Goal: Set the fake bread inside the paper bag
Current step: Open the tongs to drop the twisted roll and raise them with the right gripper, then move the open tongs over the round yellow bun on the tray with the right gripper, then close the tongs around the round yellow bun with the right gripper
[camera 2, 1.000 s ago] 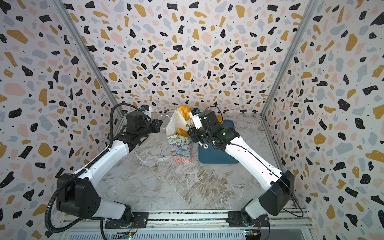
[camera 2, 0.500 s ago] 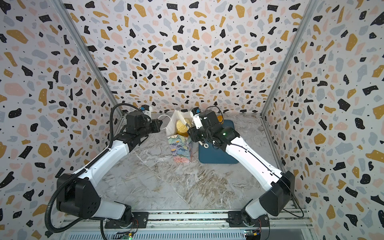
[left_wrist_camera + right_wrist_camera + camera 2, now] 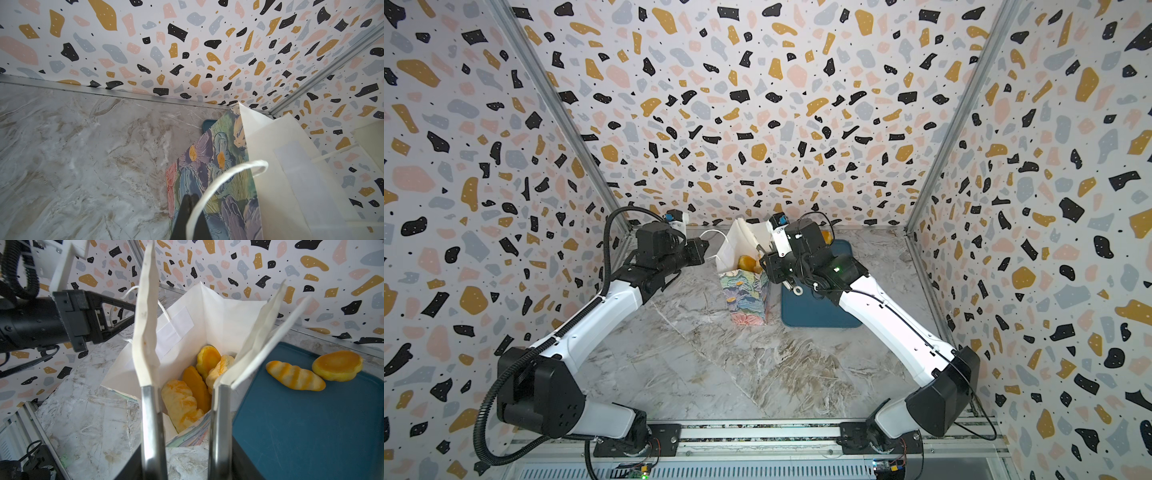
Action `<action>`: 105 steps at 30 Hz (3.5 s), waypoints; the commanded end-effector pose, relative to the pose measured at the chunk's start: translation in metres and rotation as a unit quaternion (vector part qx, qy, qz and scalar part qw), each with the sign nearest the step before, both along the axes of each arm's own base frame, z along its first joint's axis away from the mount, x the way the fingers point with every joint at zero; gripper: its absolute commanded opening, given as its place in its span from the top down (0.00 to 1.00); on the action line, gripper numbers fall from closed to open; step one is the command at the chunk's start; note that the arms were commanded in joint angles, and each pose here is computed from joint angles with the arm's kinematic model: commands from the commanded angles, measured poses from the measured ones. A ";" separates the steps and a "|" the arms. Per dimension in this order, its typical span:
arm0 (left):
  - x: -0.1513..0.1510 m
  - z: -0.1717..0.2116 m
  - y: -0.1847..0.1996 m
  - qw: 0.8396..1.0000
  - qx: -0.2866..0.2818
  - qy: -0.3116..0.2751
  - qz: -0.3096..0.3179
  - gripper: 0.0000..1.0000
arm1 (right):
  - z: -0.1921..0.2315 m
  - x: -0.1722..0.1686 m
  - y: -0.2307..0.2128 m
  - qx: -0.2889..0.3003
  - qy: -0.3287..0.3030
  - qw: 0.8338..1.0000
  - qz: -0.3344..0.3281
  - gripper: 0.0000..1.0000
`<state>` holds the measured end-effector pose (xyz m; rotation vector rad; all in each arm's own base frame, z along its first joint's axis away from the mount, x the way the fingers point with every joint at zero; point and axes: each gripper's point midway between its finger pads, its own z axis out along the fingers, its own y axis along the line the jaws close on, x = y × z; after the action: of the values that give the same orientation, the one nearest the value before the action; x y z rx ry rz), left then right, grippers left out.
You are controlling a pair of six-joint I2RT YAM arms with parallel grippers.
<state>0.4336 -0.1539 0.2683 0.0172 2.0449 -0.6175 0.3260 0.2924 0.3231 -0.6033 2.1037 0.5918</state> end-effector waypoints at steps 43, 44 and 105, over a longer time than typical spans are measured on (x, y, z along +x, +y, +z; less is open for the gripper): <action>0.002 0.018 0.001 1.000 -0.006 -0.023 0.001 1.00 | -0.010 0.064 -0.141 0.097 0.025 0.986 -0.132 0.50; 0.002 0.018 0.001 1.000 -0.006 -0.023 0.001 1.00 | -0.015 0.065 -0.143 0.096 0.029 0.986 -0.134 0.50; 0.006 0.011 0.004 1.000 0.001 -0.015 0.006 1.00 | -0.189 0.172 -0.184 0.086 0.219 0.956 -0.175 0.57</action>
<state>0.4345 -0.1518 0.2680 0.0106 2.0448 -0.6078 0.4841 0.1073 0.1097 0.0311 2.5288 0.7176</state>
